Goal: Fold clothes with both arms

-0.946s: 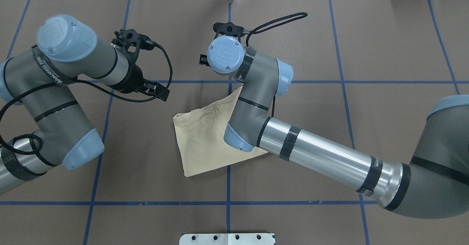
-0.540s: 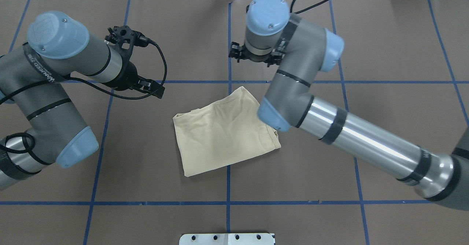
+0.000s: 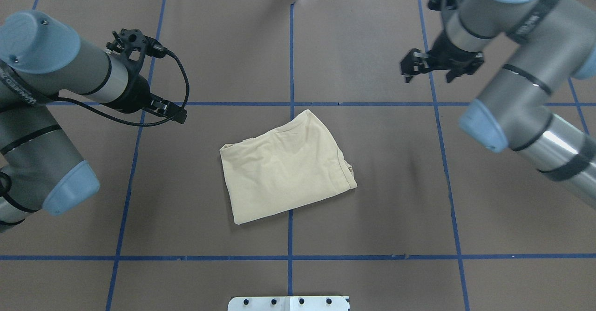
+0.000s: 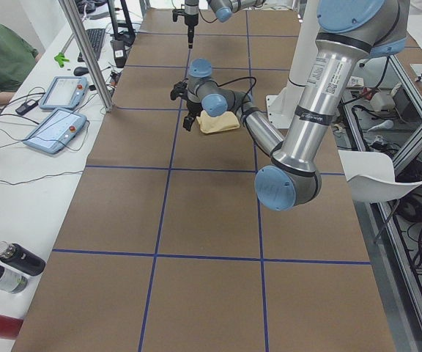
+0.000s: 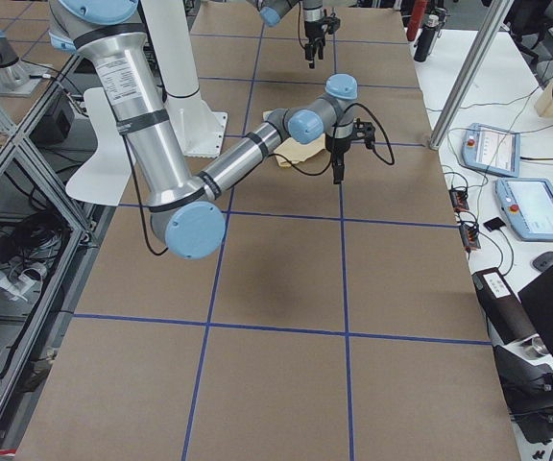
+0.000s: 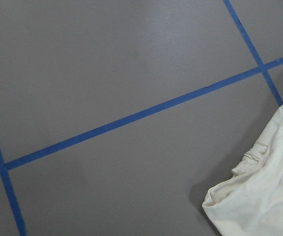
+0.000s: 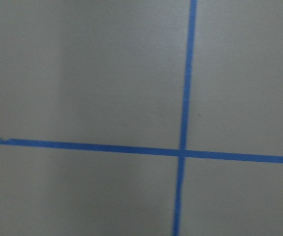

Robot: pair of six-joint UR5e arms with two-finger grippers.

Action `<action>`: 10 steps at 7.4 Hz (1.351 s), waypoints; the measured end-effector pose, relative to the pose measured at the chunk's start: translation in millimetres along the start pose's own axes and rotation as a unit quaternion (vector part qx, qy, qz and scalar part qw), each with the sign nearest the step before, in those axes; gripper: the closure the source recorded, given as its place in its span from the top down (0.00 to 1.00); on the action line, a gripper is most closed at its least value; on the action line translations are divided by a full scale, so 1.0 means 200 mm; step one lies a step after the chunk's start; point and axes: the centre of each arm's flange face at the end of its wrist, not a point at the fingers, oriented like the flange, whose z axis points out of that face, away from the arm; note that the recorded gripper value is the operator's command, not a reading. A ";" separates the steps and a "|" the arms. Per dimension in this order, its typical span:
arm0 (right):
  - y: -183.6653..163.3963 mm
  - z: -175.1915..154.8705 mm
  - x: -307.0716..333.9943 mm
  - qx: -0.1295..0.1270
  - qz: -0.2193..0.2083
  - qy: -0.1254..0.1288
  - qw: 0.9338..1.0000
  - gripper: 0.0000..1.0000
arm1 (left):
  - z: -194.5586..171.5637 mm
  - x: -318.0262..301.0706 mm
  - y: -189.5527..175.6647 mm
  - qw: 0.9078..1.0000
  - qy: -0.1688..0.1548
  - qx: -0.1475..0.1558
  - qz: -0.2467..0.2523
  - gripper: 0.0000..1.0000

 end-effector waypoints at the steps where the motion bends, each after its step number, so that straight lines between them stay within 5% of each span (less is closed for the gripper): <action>1: 0.10 -0.05 0.39 -0.011 -0.029 0.005 1.000 1.00 | -0.04 -0.11 0.01 1.000 -0.004 -0.002 0.018 1.00; 4: 0.53 -0.14 1.37 -0.038 -0.065 0.020 0.997 1.00 | -0.13 -0.36 0.06 0.998 -0.013 -0.006 0.057 1.00; 6: 0.77 -0.13 1.65 -0.053 -0.045 0.026 0.997 1.00 | -0.25 -0.72 0.20 0.996 -0.021 -0.019 0.079 1.00; 10: 0.86 -0.17 1.74 -0.046 -0.025 0.030 0.998 1.00 | -0.71 -1.74 0.73 0.995 -0.095 -0.004 -0.041 1.00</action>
